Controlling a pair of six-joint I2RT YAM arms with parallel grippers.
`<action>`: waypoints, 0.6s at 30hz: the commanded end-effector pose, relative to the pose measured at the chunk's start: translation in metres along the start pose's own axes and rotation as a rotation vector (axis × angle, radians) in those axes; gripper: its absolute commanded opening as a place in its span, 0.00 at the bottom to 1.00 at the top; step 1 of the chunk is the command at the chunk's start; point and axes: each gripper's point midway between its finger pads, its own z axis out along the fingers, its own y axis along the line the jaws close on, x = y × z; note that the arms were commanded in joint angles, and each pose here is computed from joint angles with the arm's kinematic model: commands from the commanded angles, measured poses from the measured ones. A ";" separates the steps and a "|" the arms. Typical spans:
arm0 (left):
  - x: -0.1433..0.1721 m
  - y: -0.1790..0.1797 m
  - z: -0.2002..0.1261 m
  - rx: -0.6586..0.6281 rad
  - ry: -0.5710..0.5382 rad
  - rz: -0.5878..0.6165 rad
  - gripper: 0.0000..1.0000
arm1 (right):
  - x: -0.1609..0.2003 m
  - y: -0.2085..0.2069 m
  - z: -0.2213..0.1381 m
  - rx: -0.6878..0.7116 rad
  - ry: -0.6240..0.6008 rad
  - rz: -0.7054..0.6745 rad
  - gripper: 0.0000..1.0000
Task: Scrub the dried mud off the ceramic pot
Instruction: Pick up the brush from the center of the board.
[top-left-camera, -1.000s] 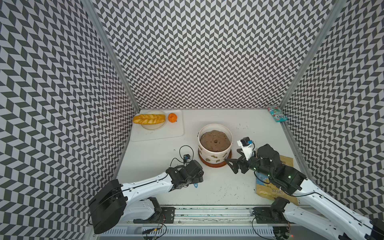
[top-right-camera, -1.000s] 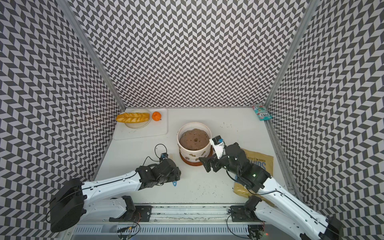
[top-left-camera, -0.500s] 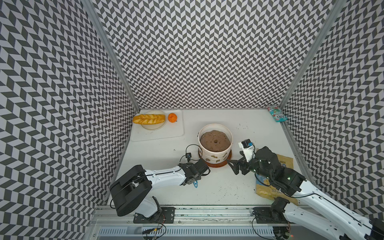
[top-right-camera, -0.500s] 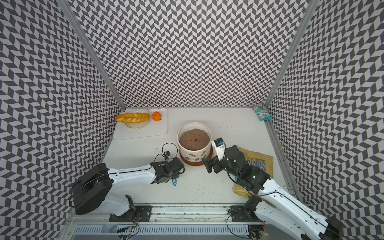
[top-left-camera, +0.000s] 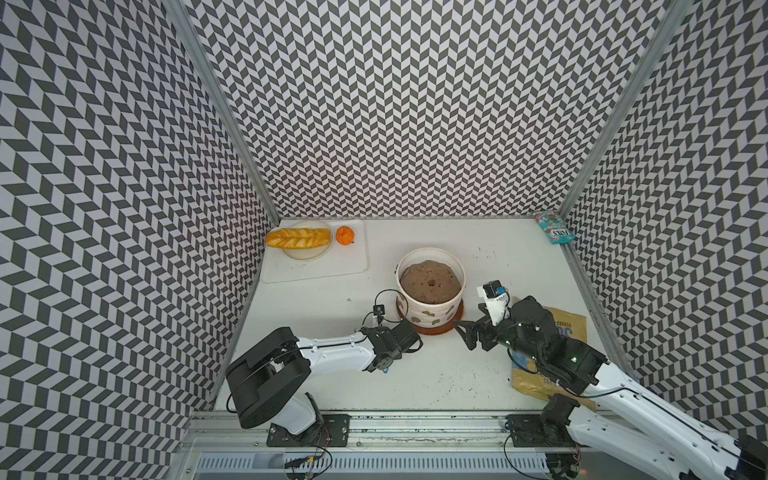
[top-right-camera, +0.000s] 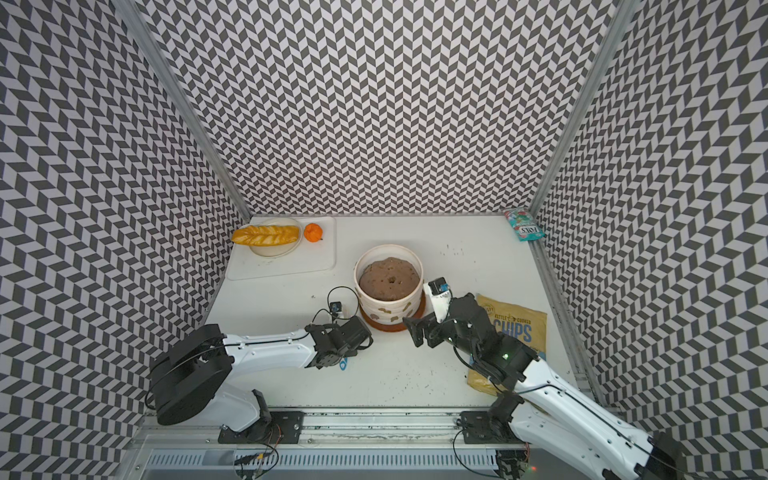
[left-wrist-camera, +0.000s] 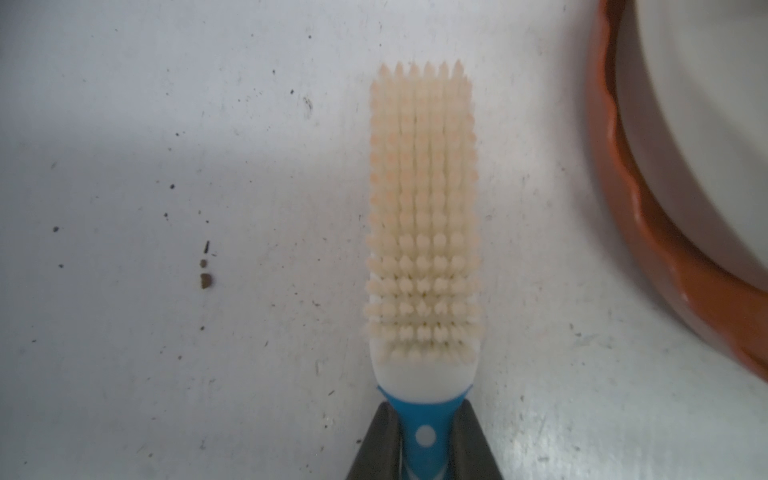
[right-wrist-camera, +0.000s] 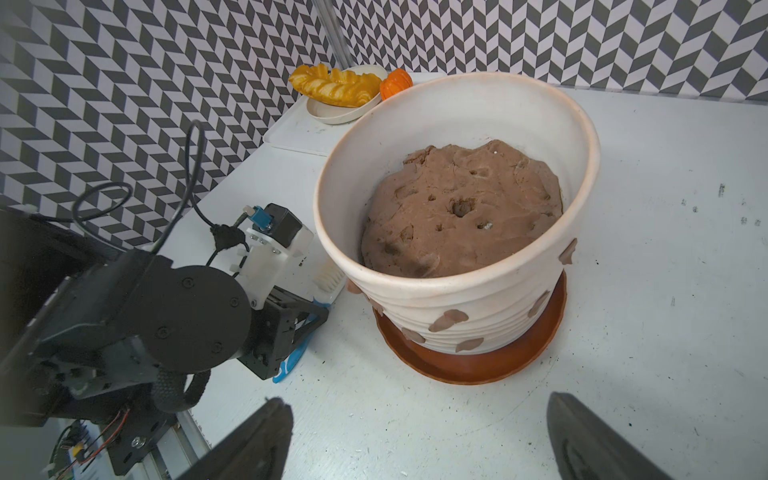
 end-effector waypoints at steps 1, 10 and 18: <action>0.015 0.014 -0.003 -0.036 0.071 0.066 0.09 | -0.015 0.006 0.002 -0.027 -0.069 0.023 1.00; -0.027 0.019 -0.044 0.089 -0.029 -0.075 0.03 | -0.028 0.018 -0.005 -0.103 -0.137 0.069 1.00; -0.095 0.024 -0.119 0.178 -0.209 -0.149 0.03 | -0.056 0.049 -0.012 -0.265 -0.189 0.109 1.00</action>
